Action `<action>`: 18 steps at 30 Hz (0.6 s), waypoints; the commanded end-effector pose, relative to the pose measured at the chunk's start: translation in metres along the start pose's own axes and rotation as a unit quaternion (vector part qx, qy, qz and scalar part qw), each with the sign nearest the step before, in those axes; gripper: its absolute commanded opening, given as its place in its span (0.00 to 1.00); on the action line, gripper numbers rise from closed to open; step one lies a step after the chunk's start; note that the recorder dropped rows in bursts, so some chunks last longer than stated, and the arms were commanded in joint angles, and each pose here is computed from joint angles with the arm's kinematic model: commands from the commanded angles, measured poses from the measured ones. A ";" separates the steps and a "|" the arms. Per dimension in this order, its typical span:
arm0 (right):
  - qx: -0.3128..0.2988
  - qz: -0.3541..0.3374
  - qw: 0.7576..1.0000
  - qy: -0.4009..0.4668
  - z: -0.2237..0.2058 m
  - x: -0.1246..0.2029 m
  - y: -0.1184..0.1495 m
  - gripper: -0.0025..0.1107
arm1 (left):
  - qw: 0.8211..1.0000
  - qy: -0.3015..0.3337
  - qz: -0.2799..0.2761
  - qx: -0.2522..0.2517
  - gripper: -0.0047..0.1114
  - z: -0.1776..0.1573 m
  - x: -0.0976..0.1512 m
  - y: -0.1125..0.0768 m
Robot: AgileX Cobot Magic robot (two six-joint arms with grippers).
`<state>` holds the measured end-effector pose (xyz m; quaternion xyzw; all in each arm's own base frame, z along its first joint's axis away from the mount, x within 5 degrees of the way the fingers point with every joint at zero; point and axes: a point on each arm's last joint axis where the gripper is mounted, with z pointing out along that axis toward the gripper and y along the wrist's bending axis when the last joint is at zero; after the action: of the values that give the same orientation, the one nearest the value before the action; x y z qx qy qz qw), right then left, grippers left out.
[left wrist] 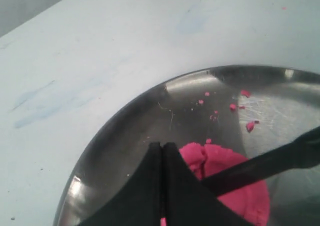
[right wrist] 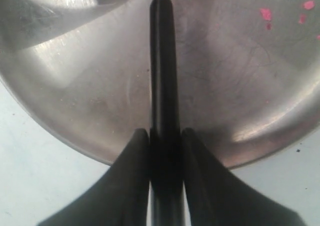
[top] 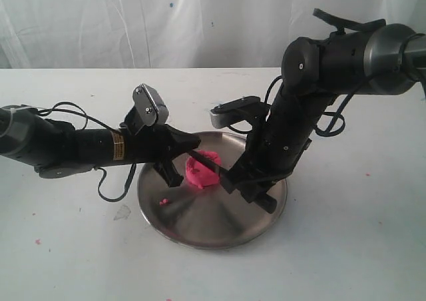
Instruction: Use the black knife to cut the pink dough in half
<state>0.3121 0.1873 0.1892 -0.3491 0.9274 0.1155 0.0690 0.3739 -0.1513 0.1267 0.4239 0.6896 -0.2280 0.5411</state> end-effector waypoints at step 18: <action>-0.001 0.000 1.000 -0.008 -0.002 -0.002 0.001 0.02 | 0.999 -0.002 -0.014 -0.039 0.04 0.003 0.008 0.007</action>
<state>0.3118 0.1875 0.1893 -0.3482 0.9276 0.1170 0.0680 0.3827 -0.1444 0.1118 0.3848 0.7255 -0.1924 0.5372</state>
